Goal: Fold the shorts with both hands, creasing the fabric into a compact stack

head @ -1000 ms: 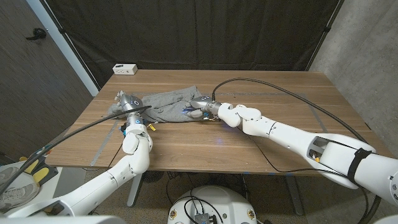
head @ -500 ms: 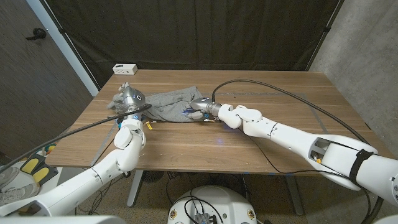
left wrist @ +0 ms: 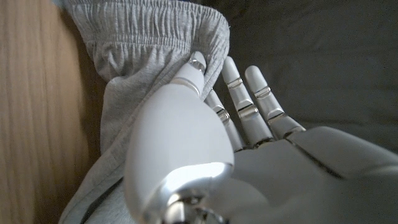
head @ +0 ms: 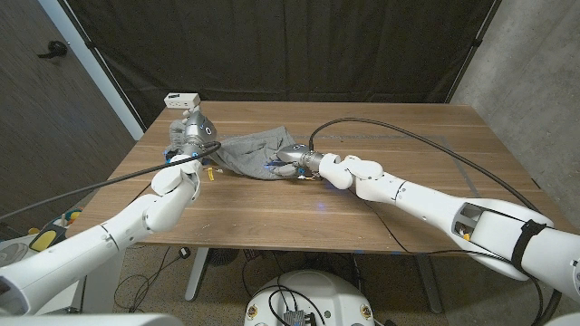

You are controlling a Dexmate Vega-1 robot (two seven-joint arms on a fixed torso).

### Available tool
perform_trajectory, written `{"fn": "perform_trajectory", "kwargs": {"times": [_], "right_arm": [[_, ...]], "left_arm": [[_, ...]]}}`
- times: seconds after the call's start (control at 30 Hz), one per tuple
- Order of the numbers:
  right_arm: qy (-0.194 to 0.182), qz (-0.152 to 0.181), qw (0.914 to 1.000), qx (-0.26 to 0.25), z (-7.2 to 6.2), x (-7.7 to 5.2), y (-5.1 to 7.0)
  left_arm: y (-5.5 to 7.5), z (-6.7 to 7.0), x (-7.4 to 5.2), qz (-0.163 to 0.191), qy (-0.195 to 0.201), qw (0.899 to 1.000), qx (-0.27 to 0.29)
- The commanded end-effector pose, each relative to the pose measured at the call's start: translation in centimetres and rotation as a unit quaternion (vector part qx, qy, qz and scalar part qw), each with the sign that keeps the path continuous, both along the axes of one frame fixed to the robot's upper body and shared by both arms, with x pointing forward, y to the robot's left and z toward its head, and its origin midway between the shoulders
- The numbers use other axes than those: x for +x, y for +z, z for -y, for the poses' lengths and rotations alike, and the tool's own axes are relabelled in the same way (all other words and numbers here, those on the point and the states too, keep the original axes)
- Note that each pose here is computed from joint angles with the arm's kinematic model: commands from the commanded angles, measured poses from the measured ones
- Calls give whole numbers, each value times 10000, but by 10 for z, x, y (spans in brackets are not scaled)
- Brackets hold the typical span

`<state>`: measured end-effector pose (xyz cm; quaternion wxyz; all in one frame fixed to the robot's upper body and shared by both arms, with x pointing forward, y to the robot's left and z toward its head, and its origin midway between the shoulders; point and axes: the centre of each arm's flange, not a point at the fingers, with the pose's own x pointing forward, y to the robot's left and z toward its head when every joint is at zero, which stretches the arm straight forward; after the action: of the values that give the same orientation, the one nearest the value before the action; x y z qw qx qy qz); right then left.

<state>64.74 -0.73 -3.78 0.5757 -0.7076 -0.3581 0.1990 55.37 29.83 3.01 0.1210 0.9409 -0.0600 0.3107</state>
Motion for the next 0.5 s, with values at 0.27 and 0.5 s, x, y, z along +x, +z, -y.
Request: {"fn": "perform_trajectory", "kwargs": {"times": [0.27, 0.5], "right_arm": [[126, 46, 9999, -35, -3, -1, -4], [158, 56, 9998, -74, -4, 0, -6]], "left_arm": [[35, 26, -2, -713, -294, 9857, 1497], [47, 39, 0, -841, -483, 9766, 1921]]}}
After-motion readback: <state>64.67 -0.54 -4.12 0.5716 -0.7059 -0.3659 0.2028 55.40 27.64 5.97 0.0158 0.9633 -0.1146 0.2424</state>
